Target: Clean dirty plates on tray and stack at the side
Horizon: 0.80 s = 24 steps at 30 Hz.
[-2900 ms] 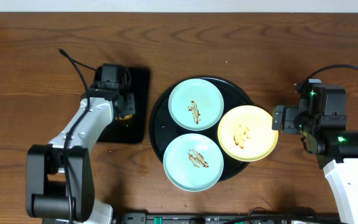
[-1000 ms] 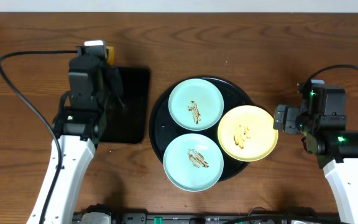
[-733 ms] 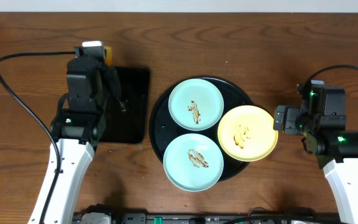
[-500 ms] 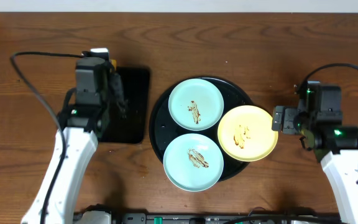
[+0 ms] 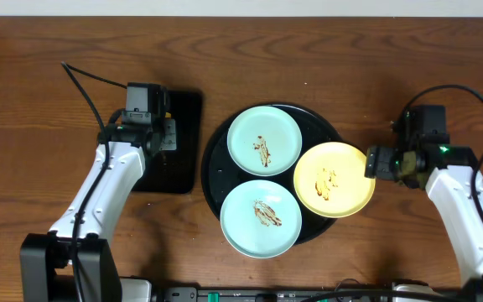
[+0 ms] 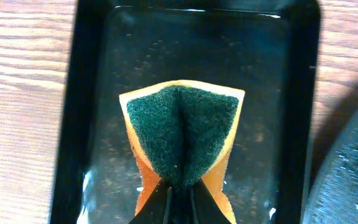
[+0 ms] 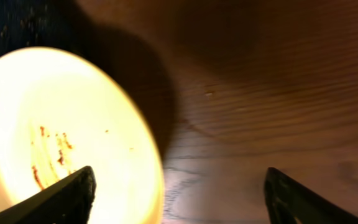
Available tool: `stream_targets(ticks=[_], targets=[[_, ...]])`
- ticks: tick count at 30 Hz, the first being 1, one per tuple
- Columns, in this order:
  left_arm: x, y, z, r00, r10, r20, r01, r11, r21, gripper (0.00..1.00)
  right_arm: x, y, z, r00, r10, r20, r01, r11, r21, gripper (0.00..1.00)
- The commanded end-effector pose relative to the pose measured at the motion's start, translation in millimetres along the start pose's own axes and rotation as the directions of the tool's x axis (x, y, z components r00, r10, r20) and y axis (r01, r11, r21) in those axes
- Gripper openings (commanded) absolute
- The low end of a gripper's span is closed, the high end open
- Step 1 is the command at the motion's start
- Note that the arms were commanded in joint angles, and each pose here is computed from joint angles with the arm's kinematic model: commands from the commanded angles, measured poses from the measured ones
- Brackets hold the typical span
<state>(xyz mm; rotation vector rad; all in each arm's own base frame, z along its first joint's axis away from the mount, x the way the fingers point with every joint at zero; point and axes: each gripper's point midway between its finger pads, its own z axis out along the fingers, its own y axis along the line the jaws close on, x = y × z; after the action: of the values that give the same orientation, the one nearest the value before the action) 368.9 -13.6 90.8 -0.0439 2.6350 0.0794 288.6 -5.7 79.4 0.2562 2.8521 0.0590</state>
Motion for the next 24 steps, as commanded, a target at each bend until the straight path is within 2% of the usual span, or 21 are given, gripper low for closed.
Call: stream_targets(ticks=[1,6,9,11,17,21,24], targets=[[-10,-11,-6,1.0,-0.007,0.021,0.005,0.997,0.073,0.07,0,8,9,0.999,-0.002,-0.042,0.0,0.999,-0.051,0.78],[-7,-15,-7,1.0,-0.006,0.01,0.005,0.995,0.096,0.08,9,9,29,0.993,0.001,-0.116,-0.007,0.999,-0.052,0.6],[-7,-15,-7,1.0,-0.006,0.01,0.005,0.995,0.096,0.08,11,8,37,0.99,0.002,-0.139,-0.009,0.999,-0.049,0.36],[-7,-16,-7,1.0,-0.006,0.009,0.005,0.995,0.096,0.08,11,8,41,0.989,0.002,-0.146,-0.009,0.999,-0.048,0.27],[-4,-15,-7,1.0,-0.005,-0.002,0.005,0.995,0.095,0.08,13,10,46,0.987,0.002,-0.161,-0.011,0.998,-0.057,0.28],[-3,-15,-7,1.0,-0.009,-0.005,0.01,0.995,0.095,0.08,12,11,46,0.987,0.001,-0.159,-0.012,0.998,-0.065,0.2],[-3,-15,-7,1.0,-0.03,-0.008,0.03,0.995,0.095,0.08,13,11,46,0.987,0.001,-0.16,-0.012,0.998,-0.065,0.18]])
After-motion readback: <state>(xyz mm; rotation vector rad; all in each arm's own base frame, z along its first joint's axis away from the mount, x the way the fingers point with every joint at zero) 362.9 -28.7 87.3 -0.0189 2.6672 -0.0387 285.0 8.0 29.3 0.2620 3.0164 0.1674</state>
